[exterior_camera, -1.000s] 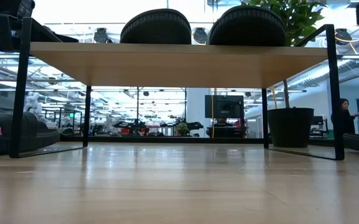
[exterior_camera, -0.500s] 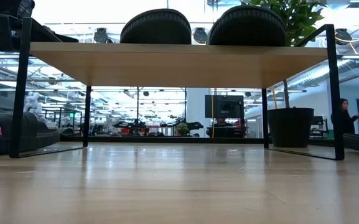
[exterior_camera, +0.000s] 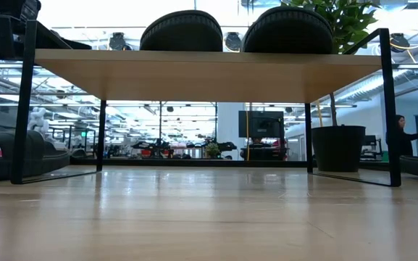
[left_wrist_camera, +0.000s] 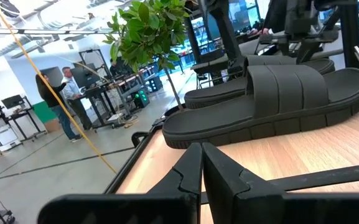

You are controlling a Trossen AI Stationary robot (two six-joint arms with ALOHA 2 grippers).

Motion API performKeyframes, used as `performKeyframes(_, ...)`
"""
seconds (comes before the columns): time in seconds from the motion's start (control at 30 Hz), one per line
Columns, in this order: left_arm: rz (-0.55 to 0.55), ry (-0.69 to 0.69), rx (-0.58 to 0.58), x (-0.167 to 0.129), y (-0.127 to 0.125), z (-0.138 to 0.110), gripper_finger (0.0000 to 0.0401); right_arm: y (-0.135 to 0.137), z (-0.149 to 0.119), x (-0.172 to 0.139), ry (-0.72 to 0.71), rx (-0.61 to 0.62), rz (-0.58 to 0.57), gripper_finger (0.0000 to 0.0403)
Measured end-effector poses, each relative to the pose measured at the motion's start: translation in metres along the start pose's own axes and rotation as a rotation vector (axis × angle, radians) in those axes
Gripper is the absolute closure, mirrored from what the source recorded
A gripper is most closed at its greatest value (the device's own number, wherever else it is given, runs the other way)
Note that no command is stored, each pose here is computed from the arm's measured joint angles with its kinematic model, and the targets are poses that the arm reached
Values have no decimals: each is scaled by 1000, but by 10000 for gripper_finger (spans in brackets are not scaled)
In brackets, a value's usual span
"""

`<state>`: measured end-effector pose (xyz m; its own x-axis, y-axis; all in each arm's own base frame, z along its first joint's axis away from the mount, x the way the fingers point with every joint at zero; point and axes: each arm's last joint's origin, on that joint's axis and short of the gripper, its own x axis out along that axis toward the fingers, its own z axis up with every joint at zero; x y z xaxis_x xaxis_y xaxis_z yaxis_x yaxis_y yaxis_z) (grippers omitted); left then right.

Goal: Pick and place slides into the shelf
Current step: Put the right black slide under the shelf

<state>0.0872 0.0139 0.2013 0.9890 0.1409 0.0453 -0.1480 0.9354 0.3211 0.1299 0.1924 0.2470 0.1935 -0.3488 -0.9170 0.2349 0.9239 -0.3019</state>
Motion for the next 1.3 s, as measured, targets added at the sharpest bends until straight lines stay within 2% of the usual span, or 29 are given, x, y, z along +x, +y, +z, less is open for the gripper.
performKeyframes(0.13, 0, -1, 0, 0, 0, 0, 380, 16, -11, 10, 97, -15, -211, 348)
performKeyframes(0.37, 0, -1, -1, 0, 0, 0, 380, 39, -17, 28, 138, 42, -308, 396)
performKeyframes(0.5, -1, 0, 1, 0, 0, 0, 380, 47, -15, 25, 83, 86, -300, 399)
performKeyframes(0.67, -8, 21, 18, 0, -1, -2, 380, 64, -16, 19, -34, 59, -160, 402)
performKeyframes(0.8, -18, 50, 45, 0, -2, -5, 380, 67, -15, 20, -67, 96, -136, 396)
performKeyframes(0.97, -24, 62, 65, 0, -2, -6, 380, 66, -7, 23, -34, 122, -127, 358)
performKeyframes(1.07, -24, 62, 74, 0, -2, -6, 380, 65, -4, 25, 6, 143, -130, 314)
performKeyframes(1.3, -25, 62, 79, 0, -2, -6, 380, 65, -4, 25, -3, 245, -129, 205)
